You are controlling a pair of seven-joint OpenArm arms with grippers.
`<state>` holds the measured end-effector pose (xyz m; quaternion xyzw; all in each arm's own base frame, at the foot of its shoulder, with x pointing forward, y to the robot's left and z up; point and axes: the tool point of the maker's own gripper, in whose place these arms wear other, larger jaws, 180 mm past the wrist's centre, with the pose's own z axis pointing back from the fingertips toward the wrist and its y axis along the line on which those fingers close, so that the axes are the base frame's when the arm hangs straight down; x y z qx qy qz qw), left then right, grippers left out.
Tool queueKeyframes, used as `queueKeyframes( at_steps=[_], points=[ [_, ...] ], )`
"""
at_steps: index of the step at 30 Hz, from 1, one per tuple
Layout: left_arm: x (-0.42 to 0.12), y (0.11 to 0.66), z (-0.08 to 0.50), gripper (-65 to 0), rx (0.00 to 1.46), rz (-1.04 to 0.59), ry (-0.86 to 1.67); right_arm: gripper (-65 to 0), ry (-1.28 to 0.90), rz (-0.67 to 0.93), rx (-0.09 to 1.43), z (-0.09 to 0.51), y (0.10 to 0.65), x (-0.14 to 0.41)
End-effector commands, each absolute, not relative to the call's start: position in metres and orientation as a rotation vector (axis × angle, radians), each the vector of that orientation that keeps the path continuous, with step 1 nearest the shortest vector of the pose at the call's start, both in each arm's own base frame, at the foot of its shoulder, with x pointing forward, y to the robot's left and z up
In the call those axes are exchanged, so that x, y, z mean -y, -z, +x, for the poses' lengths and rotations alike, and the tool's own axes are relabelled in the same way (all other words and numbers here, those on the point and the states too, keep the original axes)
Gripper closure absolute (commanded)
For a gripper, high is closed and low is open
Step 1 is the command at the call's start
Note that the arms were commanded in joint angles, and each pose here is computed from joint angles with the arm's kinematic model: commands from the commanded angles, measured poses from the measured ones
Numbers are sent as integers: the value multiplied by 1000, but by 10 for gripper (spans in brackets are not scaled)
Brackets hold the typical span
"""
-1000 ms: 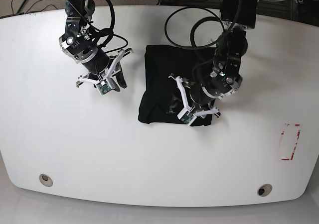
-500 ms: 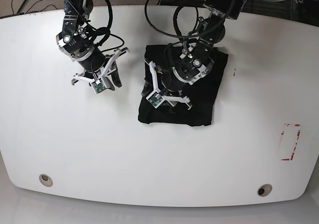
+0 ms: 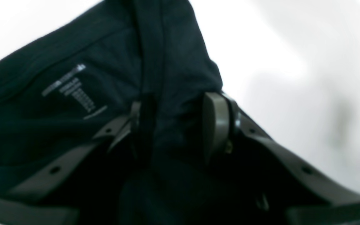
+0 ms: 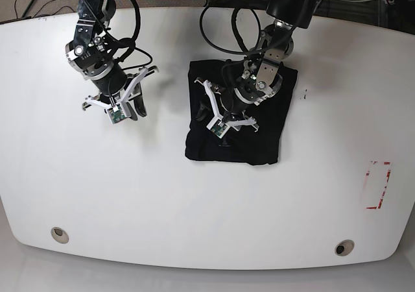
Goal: Layout the t-shirt on the table in an organized manner, then fold the t-shirt properly
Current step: 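Release the right gripper and carry the bundle with the left gripper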
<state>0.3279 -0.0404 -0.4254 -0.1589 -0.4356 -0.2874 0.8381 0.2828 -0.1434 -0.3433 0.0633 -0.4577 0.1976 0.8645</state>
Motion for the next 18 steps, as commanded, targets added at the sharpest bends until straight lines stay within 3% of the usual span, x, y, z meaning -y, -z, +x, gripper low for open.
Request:
queueKeyframes(
  at_steps=[1,8,18],
  points=[
    [22,450,317,-237,824,-282,594,-109,-420,129,1015,290,328,144],
    [0,473,306,-239,755,-280,532,-109,-424,123,1014,289,328,145],
    [-23,501,283,-239,602,-405,397,-109,-415,117,1001,282,331,148]
  ],
)
